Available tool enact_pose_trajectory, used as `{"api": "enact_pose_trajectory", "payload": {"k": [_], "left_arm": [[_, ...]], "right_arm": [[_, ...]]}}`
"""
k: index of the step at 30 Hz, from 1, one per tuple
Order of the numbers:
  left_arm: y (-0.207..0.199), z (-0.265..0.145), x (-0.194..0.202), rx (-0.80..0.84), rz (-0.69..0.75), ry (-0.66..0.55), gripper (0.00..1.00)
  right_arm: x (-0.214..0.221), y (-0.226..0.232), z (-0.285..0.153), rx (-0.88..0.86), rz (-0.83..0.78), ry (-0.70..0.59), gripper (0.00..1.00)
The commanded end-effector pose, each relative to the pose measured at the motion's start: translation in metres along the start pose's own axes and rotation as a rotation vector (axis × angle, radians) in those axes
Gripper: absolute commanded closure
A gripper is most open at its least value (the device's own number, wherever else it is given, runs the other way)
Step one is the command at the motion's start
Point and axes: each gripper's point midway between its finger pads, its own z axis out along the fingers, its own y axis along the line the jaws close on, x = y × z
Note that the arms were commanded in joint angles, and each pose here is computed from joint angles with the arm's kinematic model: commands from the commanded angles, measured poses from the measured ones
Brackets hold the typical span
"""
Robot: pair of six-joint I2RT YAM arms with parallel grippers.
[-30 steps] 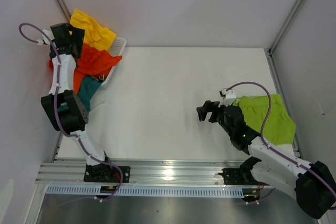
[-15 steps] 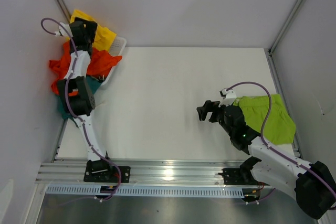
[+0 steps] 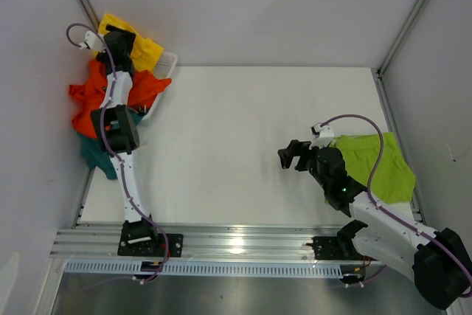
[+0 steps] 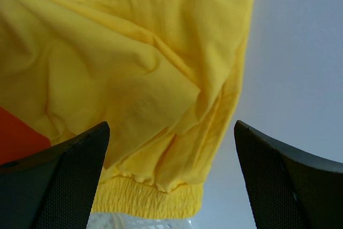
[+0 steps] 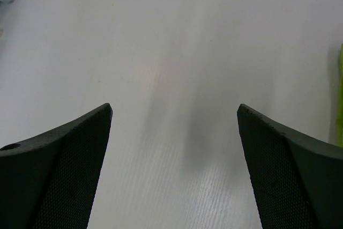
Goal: Fold and stack the shorts
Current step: Grab the shorts from the pile
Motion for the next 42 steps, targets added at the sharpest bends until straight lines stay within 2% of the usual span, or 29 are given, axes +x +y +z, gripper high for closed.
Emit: {"api": "enact_pose_trajectory", "payload": {"k": [1,4,6,11,12,13,14,16,17,18,25,32,33,35,36,37,39,42], "left_arm": [[0.01,0.014,-0.011,-0.012,-0.015,-0.07,0.01],[0.014,0.023,0.0,-0.003,-0.052,-0.049,0.03],[0.036,0.033,0.024,-0.029,-0.046,-0.009,0.07],[0.053,0.039,0.034,-0.067,-0.102,-0.011,0.21],[0.061,0.042,0.04,-0.077,-0.101,-0.007,0.28],[0.064,0.044,0.04,-0.076,-0.109,-0.009,0.46],[0.062,0.045,0.04,-0.066,-0.122,-0.009,0.55],[0.068,0.05,0.041,-0.065,-0.146,-0.015,0.87],[0.068,0.05,0.04,-0.061,-0.148,-0.02,0.9],[0.065,0.051,0.035,-0.046,-0.146,-0.035,0.99],[0.041,0.039,0.021,0.028,-0.119,-0.043,1.0],[-0.034,-0.003,-0.042,0.137,-0.12,-0.101,1.0],[-0.058,-0.02,-0.061,0.167,-0.132,-0.117,1.0],[-0.079,-0.037,-0.075,0.19,-0.121,-0.13,1.0],[-0.105,-0.057,-0.092,0.225,-0.126,-0.145,1.0],[-0.096,-0.059,-0.085,0.201,-0.251,-0.092,1.0],[-0.108,-0.079,-0.091,0.245,-0.385,-0.064,1.0],[-0.109,-0.092,-0.064,0.257,-0.339,0.033,1.0]], "right_arm": [[-0.008,0.001,-0.001,-0.012,0.023,-0.026,0.0],[-0.008,-0.001,-0.001,-0.012,0.032,-0.024,0.01],[-0.007,-0.001,-0.001,-0.015,0.034,-0.022,0.01],[-0.007,-0.003,-0.002,-0.013,0.041,-0.021,0.0],[-0.008,-0.004,-0.003,-0.012,0.042,-0.023,0.01],[-0.007,-0.004,-0.003,-0.012,0.041,-0.022,0.0],[-0.006,-0.005,-0.004,-0.009,0.043,-0.018,0.01],[-0.006,-0.006,-0.005,-0.009,0.044,-0.023,0.0],[-0.007,-0.007,-0.006,-0.007,0.045,-0.025,0.01],[-0.007,-0.007,-0.006,-0.009,0.045,-0.026,0.0],[-0.005,-0.007,-0.004,-0.012,0.044,-0.018,0.01],[-0.006,-0.005,-0.004,-0.02,0.047,-0.019,0.0],[-0.005,-0.004,-0.004,-0.023,0.045,-0.016,0.0],[-0.006,-0.004,-0.004,-0.025,0.045,-0.017,0.0],[-0.005,-0.004,-0.004,-0.025,0.046,-0.013,0.0],[-0.004,-0.003,-0.004,-0.027,0.044,-0.013,0.01],[-0.003,-0.003,-0.005,-0.03,0.044,-0.008,0.0],[-0.005,-0.001,-0.006,-0.036,0.047,-0.014,0.01]]}}
